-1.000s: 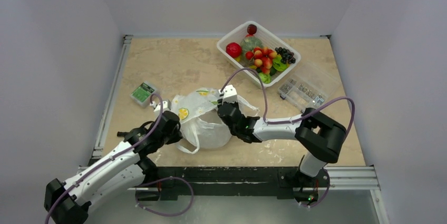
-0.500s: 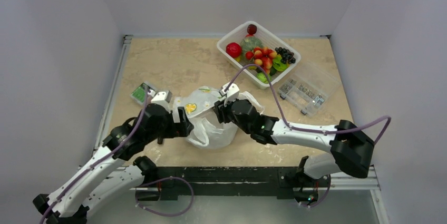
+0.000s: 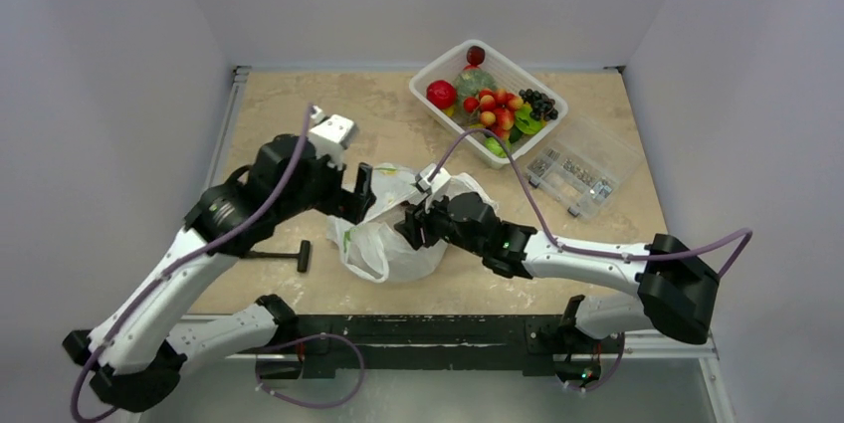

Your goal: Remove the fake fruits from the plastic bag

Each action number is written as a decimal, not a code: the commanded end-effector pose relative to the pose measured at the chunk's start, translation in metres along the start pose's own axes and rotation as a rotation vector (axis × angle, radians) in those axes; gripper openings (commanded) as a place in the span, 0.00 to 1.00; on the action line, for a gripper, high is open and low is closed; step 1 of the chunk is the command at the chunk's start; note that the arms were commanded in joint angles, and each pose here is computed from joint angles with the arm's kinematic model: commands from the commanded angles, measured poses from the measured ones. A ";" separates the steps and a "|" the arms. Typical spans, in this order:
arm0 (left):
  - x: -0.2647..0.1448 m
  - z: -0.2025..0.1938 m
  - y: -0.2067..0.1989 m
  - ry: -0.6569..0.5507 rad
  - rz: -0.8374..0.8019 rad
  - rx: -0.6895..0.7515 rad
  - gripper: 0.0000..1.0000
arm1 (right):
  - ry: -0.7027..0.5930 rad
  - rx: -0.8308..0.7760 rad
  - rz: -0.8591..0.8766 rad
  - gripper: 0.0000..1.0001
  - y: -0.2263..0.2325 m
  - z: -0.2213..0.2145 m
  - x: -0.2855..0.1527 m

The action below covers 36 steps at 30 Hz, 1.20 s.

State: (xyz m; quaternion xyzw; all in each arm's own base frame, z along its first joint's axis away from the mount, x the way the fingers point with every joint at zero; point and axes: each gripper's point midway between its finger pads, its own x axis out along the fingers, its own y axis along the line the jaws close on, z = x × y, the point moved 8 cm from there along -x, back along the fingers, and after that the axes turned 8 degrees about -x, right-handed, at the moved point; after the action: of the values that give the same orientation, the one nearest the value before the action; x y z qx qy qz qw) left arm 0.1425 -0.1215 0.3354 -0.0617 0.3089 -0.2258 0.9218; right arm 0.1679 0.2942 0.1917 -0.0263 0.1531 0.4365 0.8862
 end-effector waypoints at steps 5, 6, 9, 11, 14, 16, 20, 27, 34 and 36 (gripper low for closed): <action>0.105 -0.007 -0.008 0.256 -0.065 0.325 1.00 | -0.013 0.049 0.055 0.48 0.002 -0.023 -0.017; 0.112 -0.009 -0.007 0.275 -0.063 0.352 1.00 | -0.012 0.050 0.058 0.48 0.002 -0.025 -0.018; 0.129 -0.014 -0.008 0.325 -0.054 0.403 1.00 | -0.009 0.054 0.040 0.47 0.000 -0.030 -0.020; 0.139 -0.017 -0.010 0.357 0.006 0.454 1.00 | -0.014 0.055 0.032 0.47 -0.002 -0.033 -0.021; 0.151 -0.018 -0.012 0.415 0.081 0.476 1.00 | -0.021 0.049 0.044 0.47 -0.001 -0.035 -0.022; 0.164 -0.023 -0.011 0.460 0.109 0.475 1.00 | -0.027 0.036 0.054 0.47 0.002 -0.036 -0.022; 0.193 -0.025 0.007 0.564 0.305 0.473 0.94 | -0.004 -0.001 0.074 0.47 0.011 -0.047 -0.017; 0.198 0.006 0.021 0.441 0.368 0.341 0.19 | 0.101 -0.063 0.082 0.41 0.059 -0.095 -0.005; 0.176 0.011 0.005 0.260 0.059 0.260 0.00 | 0.069 -0.045 -0.052 0.39 0.054 -0.074 0.000; 0.168 0.009 -0.002 0.235 -0.024 0.239 0.00 | 0.027 -0.028 -0.068 0.40 0.052 -0.053 -0.002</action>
State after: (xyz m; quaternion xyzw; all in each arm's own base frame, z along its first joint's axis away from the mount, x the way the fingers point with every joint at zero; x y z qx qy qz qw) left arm 0.2772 -0.1872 0.2194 0.1491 0.4595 -0.1795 0.8570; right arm 0.0951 0.3012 0.0905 -0.1124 0.2189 0.4453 0.8609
